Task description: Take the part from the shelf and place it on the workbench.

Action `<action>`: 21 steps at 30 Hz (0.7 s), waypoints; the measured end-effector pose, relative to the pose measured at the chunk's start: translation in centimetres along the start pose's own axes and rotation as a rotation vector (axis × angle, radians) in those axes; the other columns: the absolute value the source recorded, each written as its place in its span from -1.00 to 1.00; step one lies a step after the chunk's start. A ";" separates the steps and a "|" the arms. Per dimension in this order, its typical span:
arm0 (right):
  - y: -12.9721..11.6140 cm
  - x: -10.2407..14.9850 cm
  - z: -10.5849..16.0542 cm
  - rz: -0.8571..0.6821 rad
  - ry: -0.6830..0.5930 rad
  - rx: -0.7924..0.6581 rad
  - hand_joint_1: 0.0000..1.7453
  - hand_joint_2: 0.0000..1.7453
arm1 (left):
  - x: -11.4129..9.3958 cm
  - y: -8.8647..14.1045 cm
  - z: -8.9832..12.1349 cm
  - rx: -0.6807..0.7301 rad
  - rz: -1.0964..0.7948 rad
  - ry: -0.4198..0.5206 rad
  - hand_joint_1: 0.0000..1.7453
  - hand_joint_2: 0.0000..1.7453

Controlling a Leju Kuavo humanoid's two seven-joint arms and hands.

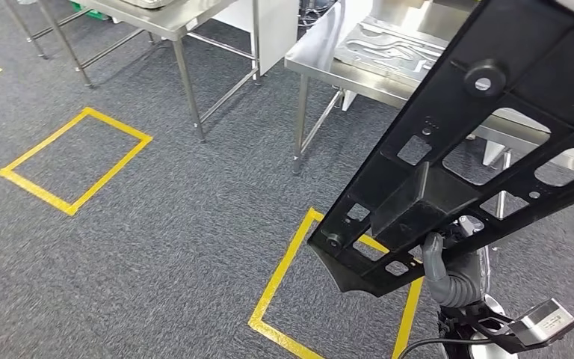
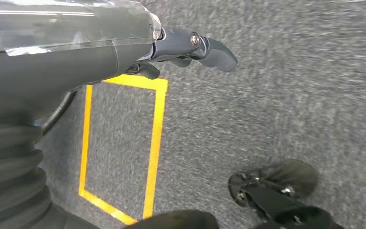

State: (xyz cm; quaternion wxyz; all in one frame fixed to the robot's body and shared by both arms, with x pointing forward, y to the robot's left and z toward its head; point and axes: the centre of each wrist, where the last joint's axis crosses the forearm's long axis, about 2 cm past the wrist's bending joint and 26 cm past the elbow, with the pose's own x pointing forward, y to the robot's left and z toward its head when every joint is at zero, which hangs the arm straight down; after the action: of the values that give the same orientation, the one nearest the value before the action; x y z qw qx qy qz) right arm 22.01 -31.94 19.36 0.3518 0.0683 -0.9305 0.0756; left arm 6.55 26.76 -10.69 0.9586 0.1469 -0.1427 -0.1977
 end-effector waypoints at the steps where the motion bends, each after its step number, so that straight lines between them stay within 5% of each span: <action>1: -0.1 0.0 -0.1 0.002 0.001 0.003 1.00 1.00 | 0.1 -0.1 0.0 -0.006 0.001 0.002 -1.00 1.00; 21: -0.3 -0.5 -1.1 -0.013 0.010 0.066 1.00 1.00 | 0.7 -0.8 0.2 -0.052 0.096 0.139 -1.00 1.00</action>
State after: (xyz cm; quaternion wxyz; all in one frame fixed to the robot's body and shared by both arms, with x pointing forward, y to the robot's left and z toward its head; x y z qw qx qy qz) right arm 23.14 -32.02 19.90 0.3544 0.0855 -0.9254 0.1041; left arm 6.81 25.66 -10.61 0.9781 0.1283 -0.0773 -0.1446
